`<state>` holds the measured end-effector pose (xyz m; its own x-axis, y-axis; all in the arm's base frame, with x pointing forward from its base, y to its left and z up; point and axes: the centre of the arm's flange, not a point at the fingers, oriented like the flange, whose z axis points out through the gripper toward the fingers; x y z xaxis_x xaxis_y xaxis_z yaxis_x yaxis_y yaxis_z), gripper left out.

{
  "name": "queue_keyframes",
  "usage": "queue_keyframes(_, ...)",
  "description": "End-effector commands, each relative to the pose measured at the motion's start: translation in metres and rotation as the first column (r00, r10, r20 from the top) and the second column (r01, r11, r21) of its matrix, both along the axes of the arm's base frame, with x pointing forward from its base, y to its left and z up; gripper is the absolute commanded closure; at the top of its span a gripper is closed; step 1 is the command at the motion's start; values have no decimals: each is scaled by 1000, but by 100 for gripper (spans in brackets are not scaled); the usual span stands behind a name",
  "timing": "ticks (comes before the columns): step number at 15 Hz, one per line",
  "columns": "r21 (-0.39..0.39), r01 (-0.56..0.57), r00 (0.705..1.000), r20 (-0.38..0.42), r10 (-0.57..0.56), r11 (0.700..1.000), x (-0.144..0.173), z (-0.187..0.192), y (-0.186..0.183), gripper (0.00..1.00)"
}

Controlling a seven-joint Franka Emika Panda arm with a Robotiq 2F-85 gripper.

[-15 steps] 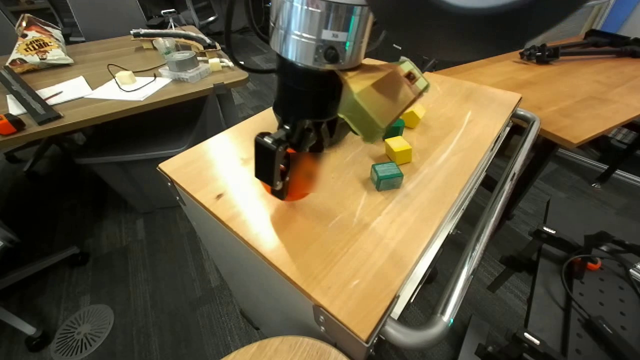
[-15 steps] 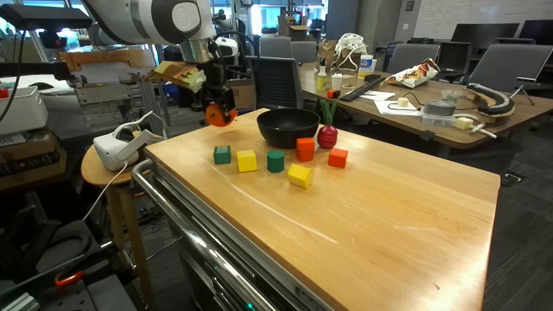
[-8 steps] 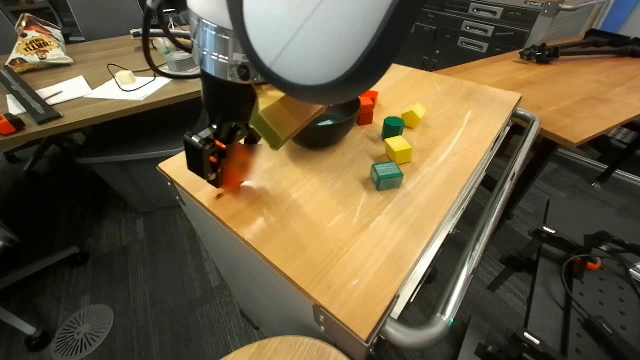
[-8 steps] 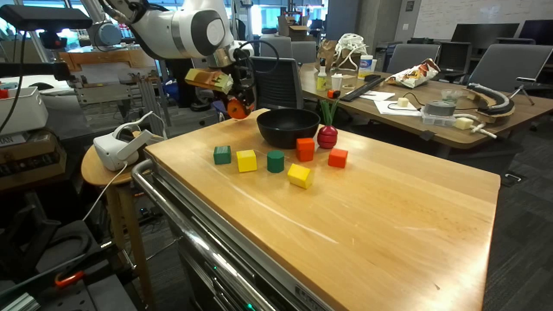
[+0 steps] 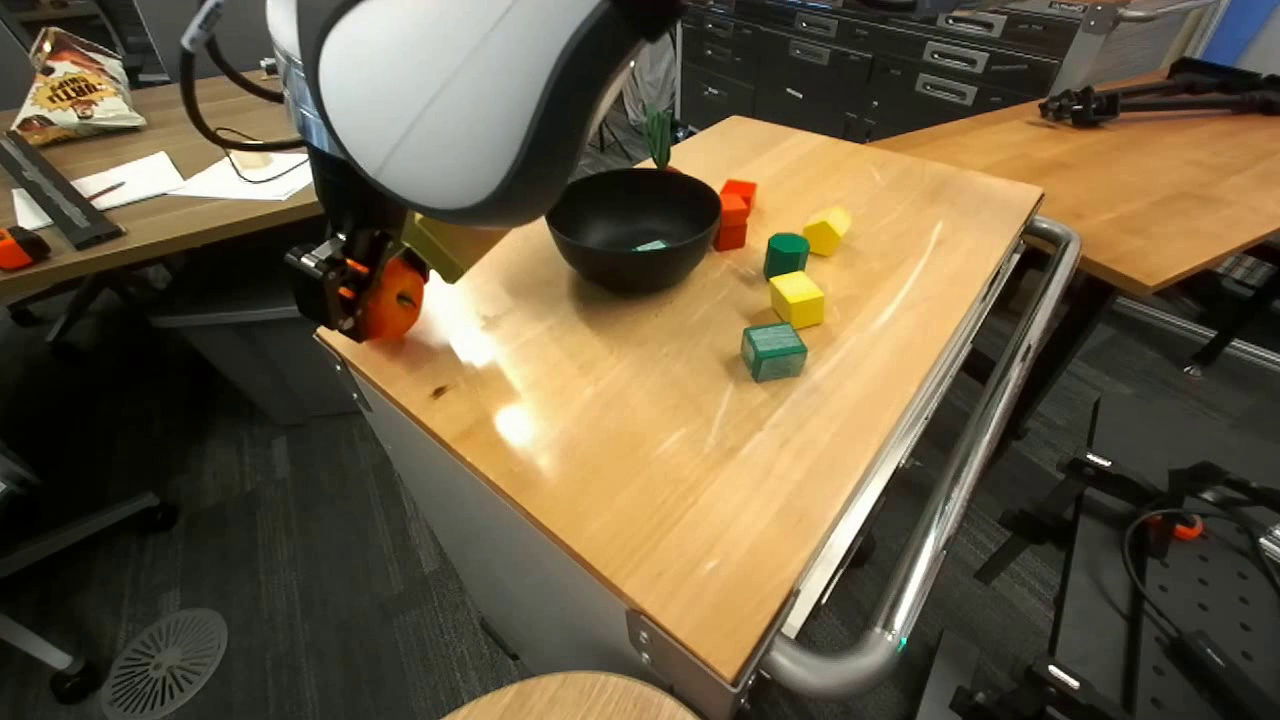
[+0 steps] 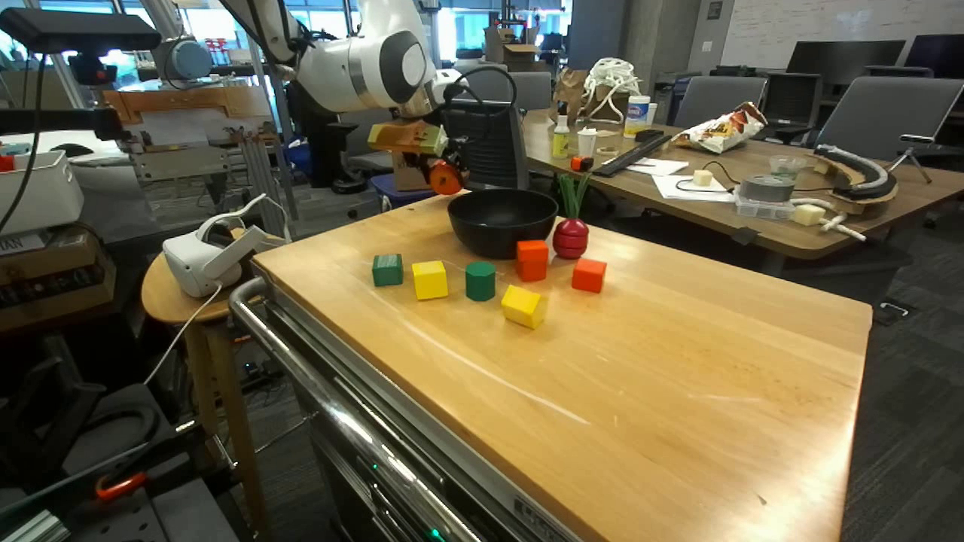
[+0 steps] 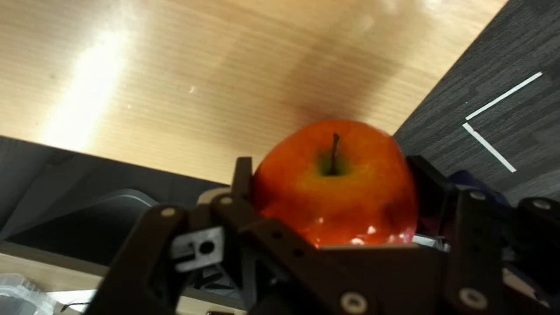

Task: Move the apple backwards, place the radish and blocks inside the black bowl

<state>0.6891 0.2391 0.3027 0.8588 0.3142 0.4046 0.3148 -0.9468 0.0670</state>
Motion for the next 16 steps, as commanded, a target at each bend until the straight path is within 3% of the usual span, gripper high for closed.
queue_keyframes(1,-73,-27,1000,-3,26,997,36,20,-1,41)
queue_keyframes(8,-162,-39,991,-131,18,986,34,41,-16,41)
queue_keyframes(16,-190,-33,975,-222,-10,981,8,28,-28,41)
